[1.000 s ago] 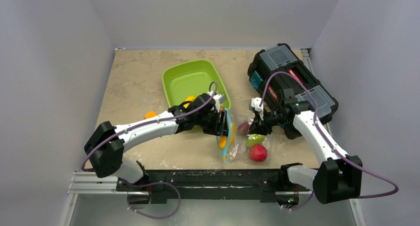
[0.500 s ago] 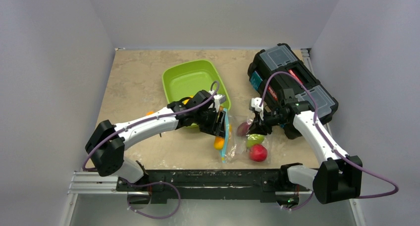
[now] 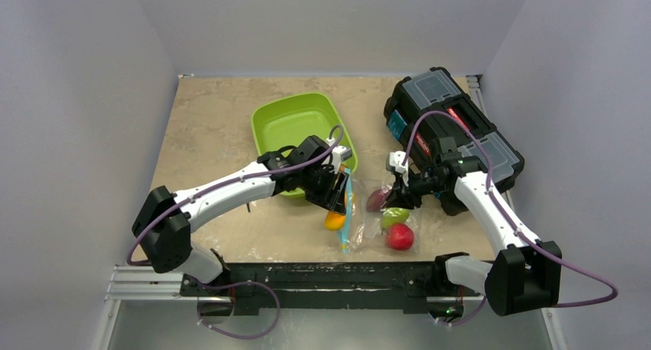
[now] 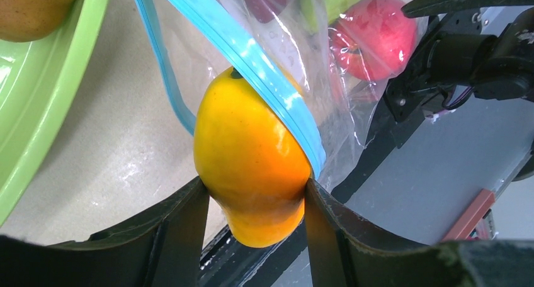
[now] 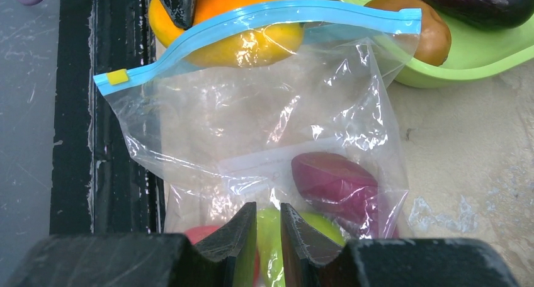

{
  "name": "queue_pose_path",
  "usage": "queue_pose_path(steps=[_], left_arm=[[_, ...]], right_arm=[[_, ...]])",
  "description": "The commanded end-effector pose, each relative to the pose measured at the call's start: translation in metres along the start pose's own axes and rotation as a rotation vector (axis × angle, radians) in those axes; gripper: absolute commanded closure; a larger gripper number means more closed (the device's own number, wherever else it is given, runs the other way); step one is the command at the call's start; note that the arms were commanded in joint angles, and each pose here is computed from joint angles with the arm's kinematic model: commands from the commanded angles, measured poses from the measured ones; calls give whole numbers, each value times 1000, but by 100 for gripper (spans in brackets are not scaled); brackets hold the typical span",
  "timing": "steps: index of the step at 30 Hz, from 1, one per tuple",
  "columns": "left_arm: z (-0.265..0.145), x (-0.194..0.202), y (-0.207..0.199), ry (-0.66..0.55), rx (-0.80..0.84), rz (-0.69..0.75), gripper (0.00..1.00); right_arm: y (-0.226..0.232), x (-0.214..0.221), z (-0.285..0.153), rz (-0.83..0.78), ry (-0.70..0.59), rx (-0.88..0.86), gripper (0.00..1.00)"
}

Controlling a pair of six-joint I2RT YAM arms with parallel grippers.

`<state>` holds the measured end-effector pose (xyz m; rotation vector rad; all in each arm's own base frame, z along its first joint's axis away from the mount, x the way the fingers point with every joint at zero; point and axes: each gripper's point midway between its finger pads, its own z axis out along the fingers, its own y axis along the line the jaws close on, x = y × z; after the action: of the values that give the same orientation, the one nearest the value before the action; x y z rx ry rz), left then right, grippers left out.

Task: Open the zip-top bag and remove the fake food
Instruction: Pick up the fake fruit from the zipper food storage bag.

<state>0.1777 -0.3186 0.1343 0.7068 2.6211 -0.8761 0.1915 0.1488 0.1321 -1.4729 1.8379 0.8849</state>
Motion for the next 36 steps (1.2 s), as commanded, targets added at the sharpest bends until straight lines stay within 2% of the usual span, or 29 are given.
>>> queue_pose_path(steps=[1,19,28,36], left_arm=[[-8,-7,3,5,-14,67,100],[-31,8,33,39,-161,154,100],[-47,6,41,2,-204,167,100],[-60,-10,51,-77,-220,116,100]], right_arm=[[1,-11,-6,-44,-31,11,80],[2,-12,-6,-49,-34,12,80],[2,-12,-7,-52,-35,13,80],[2,-12,-7,-55,-35,14,80]])
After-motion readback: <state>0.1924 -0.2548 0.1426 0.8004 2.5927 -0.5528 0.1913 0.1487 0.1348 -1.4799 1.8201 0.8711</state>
